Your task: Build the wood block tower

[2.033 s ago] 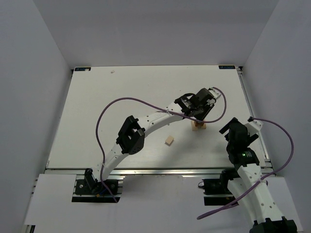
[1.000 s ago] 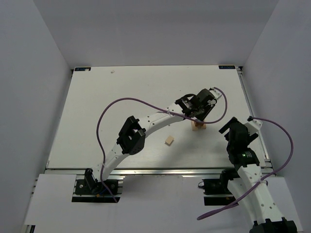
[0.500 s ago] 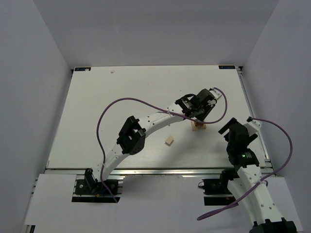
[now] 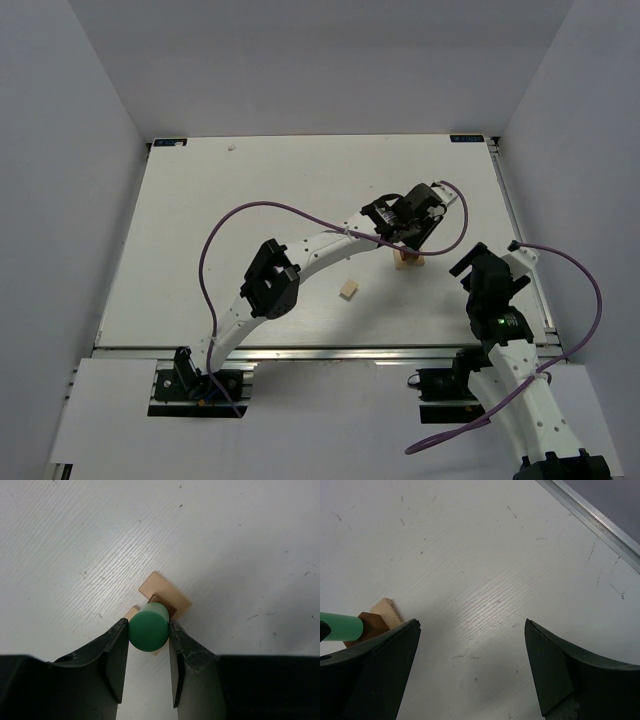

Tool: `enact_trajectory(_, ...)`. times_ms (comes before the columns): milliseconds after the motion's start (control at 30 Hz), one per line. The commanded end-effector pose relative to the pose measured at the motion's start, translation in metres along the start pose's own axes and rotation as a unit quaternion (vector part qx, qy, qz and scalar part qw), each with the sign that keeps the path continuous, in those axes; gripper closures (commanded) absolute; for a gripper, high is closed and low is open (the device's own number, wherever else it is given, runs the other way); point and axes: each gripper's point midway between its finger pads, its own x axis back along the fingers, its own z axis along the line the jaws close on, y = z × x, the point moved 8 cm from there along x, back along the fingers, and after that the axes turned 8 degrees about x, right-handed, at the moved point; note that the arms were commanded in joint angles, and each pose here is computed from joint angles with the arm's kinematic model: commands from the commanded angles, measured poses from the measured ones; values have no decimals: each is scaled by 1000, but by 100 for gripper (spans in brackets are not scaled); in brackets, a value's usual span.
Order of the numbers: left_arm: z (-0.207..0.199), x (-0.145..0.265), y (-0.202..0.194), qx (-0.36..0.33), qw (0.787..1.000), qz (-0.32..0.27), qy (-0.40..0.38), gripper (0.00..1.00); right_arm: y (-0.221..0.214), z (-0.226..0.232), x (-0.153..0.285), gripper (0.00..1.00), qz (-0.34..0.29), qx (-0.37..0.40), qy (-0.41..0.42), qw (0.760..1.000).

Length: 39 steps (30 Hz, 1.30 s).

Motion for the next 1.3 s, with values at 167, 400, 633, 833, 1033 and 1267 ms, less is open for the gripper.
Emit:
enact_trajectory(167, -1, 16, 10, 1, 1000, -13, 10, 82, 6, 2, -1, 11, -19, -5, 7, 1000)
enact_trajectory(400, -5, 21, 13, 4, 1000, -15, -13, 82, 7, 2, -1, 11, -20, -6, 8, 1000)
enact_trajectory(633, -3, 16, 8, 4, 1000, -13, -1, 79, 6, 3, -1, 11, -19, -5, 9, 1000)
enact_trajectory(833, -1, 15, 8, 3, 1000, -14, 10, 78, 6, 2, -1, 11, -20, -4, 10, 1000)
enact_trajectory(1033, 0, 16, 7, 2, 1000, -13, 16, 76, 6, 3, -1, 11, -20, -3, 11, 1000)
enact_trajectory(1267, -4, 18, 6, 2, 1000, -5, -7, 74, 5, 3, -1, 11, -19, -2, 11, 1000)
